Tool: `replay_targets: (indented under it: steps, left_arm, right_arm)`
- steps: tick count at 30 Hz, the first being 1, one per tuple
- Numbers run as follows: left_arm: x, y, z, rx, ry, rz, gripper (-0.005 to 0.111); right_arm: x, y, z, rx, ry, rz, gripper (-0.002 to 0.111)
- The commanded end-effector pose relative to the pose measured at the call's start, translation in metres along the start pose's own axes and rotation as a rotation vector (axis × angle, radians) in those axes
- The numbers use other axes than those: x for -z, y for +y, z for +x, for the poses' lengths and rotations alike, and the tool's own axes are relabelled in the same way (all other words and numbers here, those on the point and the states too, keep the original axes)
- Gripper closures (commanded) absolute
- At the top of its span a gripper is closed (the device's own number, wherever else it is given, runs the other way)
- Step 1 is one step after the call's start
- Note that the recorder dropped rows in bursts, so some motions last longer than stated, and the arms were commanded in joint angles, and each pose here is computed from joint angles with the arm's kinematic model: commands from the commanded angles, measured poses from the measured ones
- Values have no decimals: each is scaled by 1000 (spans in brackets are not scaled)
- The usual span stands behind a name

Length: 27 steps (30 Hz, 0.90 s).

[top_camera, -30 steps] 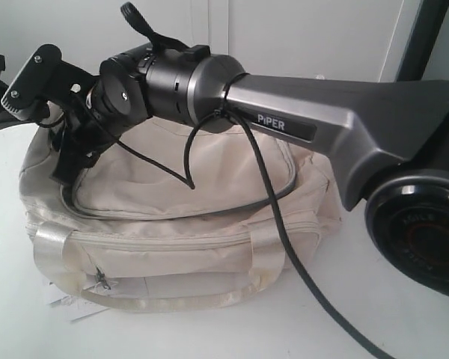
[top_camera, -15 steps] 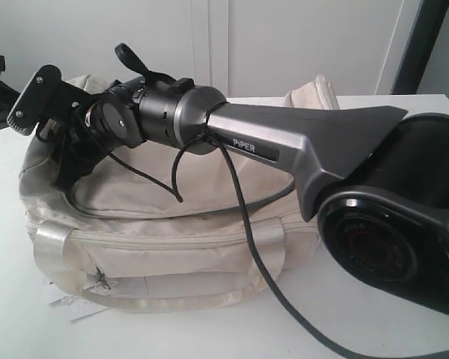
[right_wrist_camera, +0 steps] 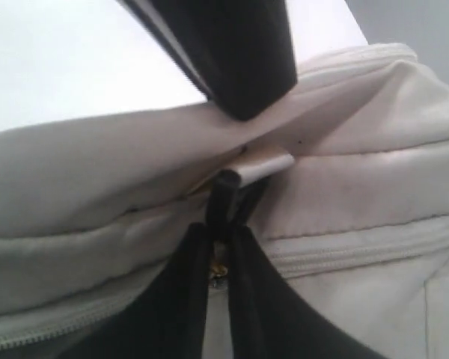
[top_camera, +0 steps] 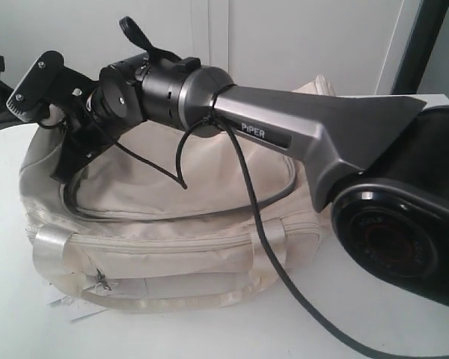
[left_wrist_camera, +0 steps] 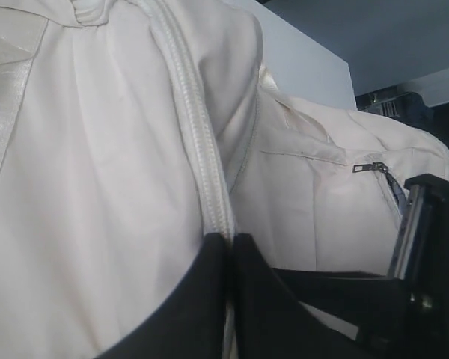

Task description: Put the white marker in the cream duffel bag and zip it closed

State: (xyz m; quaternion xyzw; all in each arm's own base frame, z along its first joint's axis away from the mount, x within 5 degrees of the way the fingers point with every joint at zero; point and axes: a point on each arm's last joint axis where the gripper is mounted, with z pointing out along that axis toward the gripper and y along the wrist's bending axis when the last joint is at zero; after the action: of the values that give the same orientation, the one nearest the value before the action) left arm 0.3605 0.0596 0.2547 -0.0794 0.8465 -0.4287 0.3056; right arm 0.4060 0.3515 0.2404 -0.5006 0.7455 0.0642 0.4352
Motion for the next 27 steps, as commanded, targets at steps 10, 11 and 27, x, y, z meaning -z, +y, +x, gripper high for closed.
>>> replay_targets:
  steps: [10,11,27]
  left_arm:
    - [1,-2,0,2,-5,25,107]
    - [1,-2,0,2,-6,24,107]
    - [1,-2,0,3,-8,23,107]
  right_arm:
    - [31,-2,-10,-109,68,-67,108]
    - [31,-2,-10,-86,70,-70,108]
    - [39,9,-9,287,73,-223,108]
